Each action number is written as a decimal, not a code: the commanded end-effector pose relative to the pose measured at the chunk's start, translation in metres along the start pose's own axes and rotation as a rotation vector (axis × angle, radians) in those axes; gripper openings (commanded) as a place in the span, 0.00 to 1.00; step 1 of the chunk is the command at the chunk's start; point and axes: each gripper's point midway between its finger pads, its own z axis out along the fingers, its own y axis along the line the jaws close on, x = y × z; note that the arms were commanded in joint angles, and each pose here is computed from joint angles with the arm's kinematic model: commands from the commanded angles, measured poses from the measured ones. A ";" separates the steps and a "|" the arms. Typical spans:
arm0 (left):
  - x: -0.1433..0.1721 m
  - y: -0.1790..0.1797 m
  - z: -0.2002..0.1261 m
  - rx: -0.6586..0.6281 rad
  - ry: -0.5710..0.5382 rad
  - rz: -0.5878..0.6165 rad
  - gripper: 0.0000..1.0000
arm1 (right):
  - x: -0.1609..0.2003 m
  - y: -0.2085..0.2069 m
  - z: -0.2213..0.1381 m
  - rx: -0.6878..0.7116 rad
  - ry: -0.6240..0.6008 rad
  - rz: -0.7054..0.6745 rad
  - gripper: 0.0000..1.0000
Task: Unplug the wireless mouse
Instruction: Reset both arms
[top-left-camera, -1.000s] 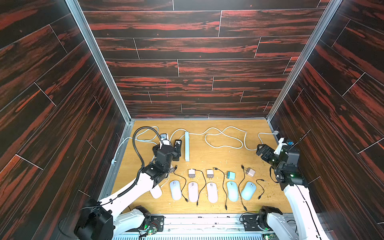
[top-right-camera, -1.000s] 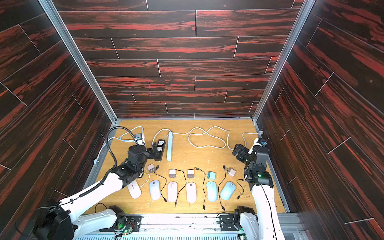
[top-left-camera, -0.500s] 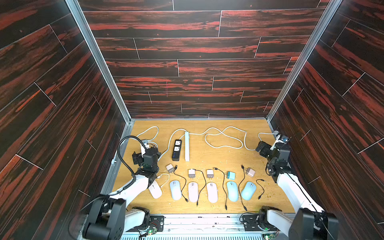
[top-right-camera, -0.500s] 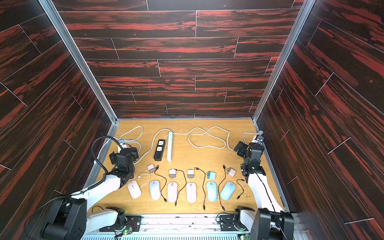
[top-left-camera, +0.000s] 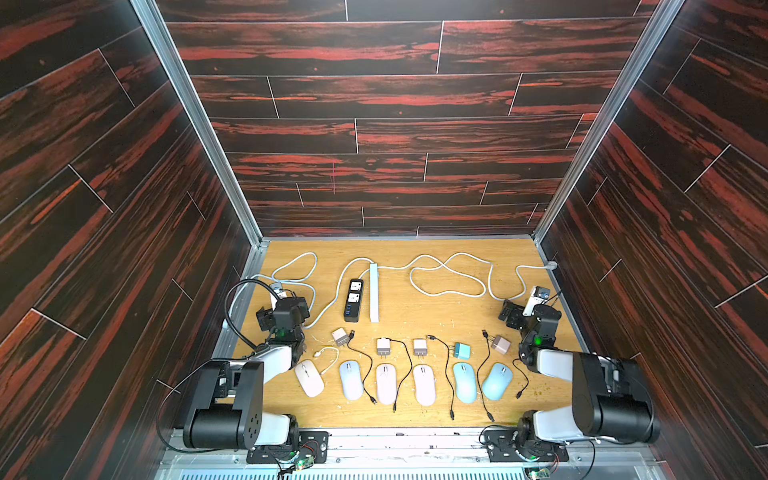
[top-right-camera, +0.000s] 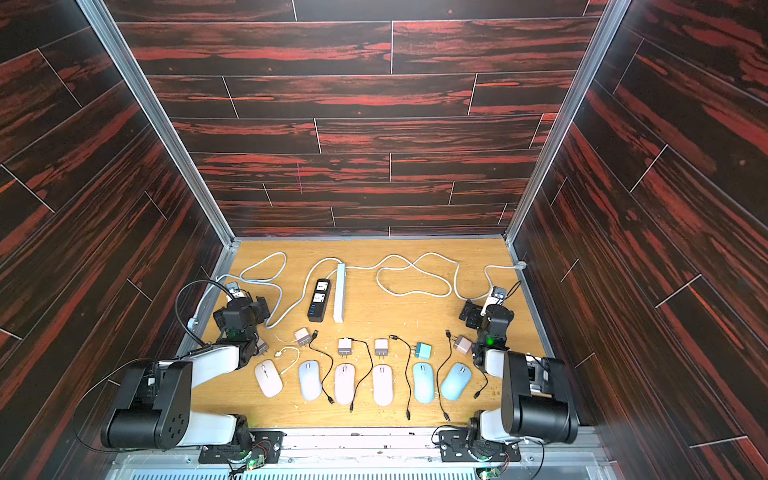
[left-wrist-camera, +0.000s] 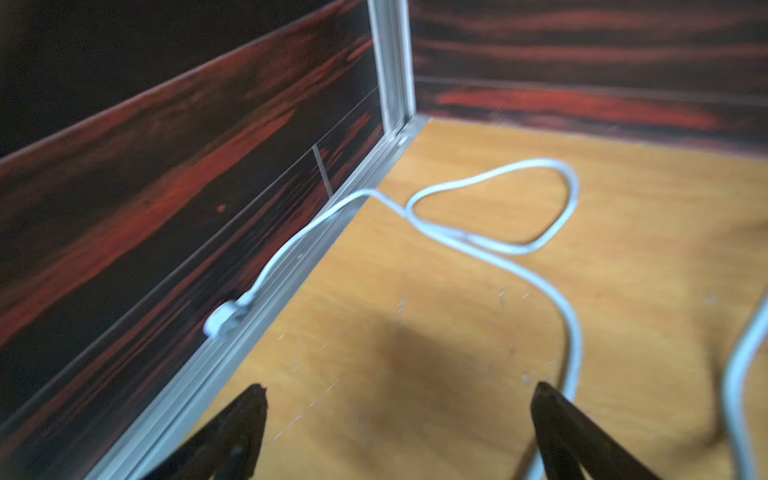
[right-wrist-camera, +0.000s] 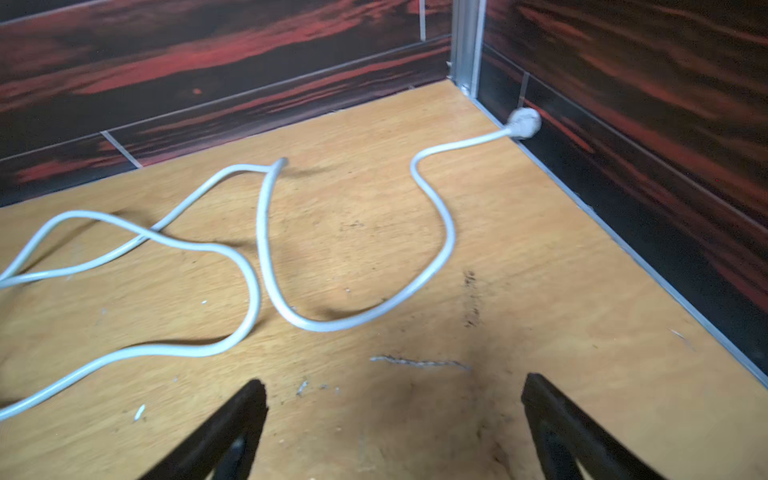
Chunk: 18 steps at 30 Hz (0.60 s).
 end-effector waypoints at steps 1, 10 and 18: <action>0.006 -0.019 0.004 0.110 -0.051 -0.029 1.00 | -0.030 0.021 -0.005 -0.111 -0.161 -0.054 0.98; 0.009 -0.018 0.014 0.083 -0.028 -0.036 1.00 | -0.024 0.014 -0.020 -0.064 -0.257 -0.048 0.98; 0.010 -0.019 0.014 0.087 -0.018 -0.029 1.00 | -0.025 0.015 -0.008 0.035 -0.224 -0.088 0.99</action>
